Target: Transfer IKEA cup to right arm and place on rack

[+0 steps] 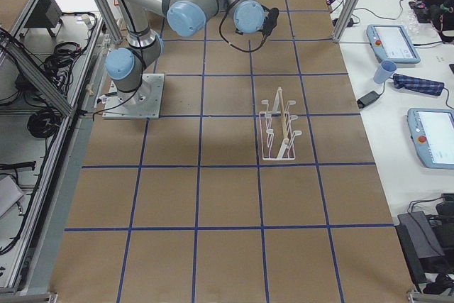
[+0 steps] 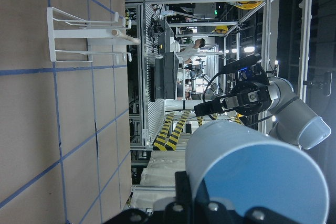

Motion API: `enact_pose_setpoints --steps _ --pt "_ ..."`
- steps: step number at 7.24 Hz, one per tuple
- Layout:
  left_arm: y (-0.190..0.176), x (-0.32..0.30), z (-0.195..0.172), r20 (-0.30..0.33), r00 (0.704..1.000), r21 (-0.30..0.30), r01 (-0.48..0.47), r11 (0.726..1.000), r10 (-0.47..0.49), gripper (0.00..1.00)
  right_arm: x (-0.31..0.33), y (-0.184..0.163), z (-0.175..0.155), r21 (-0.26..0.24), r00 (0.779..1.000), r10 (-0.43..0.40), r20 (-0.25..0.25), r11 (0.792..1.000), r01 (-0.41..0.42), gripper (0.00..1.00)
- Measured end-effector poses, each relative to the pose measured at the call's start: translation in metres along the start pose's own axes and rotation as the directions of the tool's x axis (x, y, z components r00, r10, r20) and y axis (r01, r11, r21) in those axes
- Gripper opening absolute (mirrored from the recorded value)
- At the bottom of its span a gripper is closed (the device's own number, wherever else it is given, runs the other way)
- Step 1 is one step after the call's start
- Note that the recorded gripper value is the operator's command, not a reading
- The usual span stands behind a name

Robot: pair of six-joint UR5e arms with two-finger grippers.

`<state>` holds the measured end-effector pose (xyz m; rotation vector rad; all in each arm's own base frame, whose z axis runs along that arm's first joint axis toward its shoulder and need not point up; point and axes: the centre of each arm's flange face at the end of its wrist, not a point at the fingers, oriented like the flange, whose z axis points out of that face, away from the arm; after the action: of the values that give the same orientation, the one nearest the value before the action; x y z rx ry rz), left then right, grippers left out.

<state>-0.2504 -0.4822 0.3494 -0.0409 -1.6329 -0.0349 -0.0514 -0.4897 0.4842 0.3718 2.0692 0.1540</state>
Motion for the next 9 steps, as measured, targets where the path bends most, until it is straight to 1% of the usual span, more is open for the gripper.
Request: enact_pose_setpoints --steps 1,2,3,4,5,6,8,9 --pt "0.003 0.001 0.008 -0.004 1.000 -0.015 0.001 1.000 -0.001 0.00 -0.013 0.001 0.016 -0.009 0.999 -0.015 0.038 1.000 0.016 1.00" --pt "0.005 0.003 0.013 -0.017 1.000 -0.023 0.001 1.000 -0.001 0.00 -0.026 0.002 0.031 -0.016 0.997 -0.041 0.059 0.999 0.042 1.00" --pt "0.007 0.005 0.018 -0.035 0.999 -0.029 0.000 1.000 -0.001 0.00 -0.035 0.002 0.044 -0.027 0.996 -0.064 0.064 0.997 0.065 1.00" --pt "0.008 0.008 0.021 -0.053 0.999 -0.031 -0.002 1.000 0.000 0.00 -0.038 0.003 0.056 -0.042 0.995 -0.068 0.071 0.997 0.071 1.00" --pt "0.006 0.010 0.021 -0.080 0.997 -0.027 -0.003 1.000 0.001 0.00 -0.034 0.002 0.067 -0.053 0.994 -0.059 0.093 0.997 0.064 1.00" --pt "0.003 0.010 0.021 -0.103 0.995 -0.022 -0.004 1.000 0.002 0.00 -0.025 0.002 0.077 -0.061 0.992 -0.036 0.124 0.997 0.044 1.00" --pt "-0.002 0.009 0.021 -0.134 0.991 -0.014 -0.010 1.000 0.008 0.00 -0.016 0.009 0.093 -0.090 0.977 0.064 0.202 0.995 -0.046 1.00" --pt "-0.002 0.011 0.021 -0.139 0.990 -0.012 -0.016 1.000 0.014 0.00 -0.017 0.013 0.101 -0.113 0.970 0.102 0.221 0.990 -0.078 1.00"
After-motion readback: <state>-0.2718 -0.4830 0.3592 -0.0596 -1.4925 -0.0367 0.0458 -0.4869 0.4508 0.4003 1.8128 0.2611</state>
